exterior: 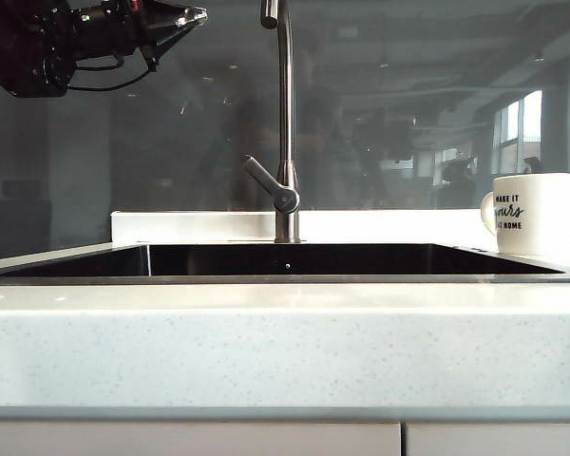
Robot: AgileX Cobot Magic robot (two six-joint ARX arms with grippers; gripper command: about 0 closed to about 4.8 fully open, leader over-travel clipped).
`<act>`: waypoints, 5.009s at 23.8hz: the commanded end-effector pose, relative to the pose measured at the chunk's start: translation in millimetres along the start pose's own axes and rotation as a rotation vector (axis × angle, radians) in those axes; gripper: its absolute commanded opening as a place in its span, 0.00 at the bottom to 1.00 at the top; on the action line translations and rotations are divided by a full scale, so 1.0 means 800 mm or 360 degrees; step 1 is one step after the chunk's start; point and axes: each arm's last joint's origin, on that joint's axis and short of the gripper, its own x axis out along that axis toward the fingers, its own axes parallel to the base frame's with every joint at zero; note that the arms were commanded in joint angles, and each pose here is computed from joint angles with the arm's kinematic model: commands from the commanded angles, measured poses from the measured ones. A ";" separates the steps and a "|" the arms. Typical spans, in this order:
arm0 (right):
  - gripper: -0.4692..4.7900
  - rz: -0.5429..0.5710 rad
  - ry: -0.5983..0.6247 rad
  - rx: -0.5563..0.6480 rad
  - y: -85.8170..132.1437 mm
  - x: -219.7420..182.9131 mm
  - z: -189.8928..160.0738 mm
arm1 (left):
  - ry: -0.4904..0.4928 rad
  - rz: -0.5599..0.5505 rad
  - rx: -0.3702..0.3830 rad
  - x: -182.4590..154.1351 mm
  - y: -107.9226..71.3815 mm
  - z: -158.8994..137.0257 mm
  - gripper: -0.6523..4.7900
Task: Pick up the mug next to the sink, go to the faucet to get some water, pour the water into the sink, and finally put the mug back to its place.
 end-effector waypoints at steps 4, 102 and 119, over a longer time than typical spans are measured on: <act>0.08 0.0000 -0.0033 -0.0007 0.000 -0.002 0.004 | 0.0011 0.0026 -0.0099 -0.004 -0.006 0.015 0.12; 0.08 -0.0405 -0.0157 -0.0050 0.017 -0.057 0.007 | 0.0013 0.2281 0.0565 -0.149 -0.448 -0.272 0.12; 0.08 -0.0328 -0.0574 0.0047 0.038 -0.064 -0.182 | 0.0020 0.2279 0.0559 -0.149 -0.447 -0.273 0.12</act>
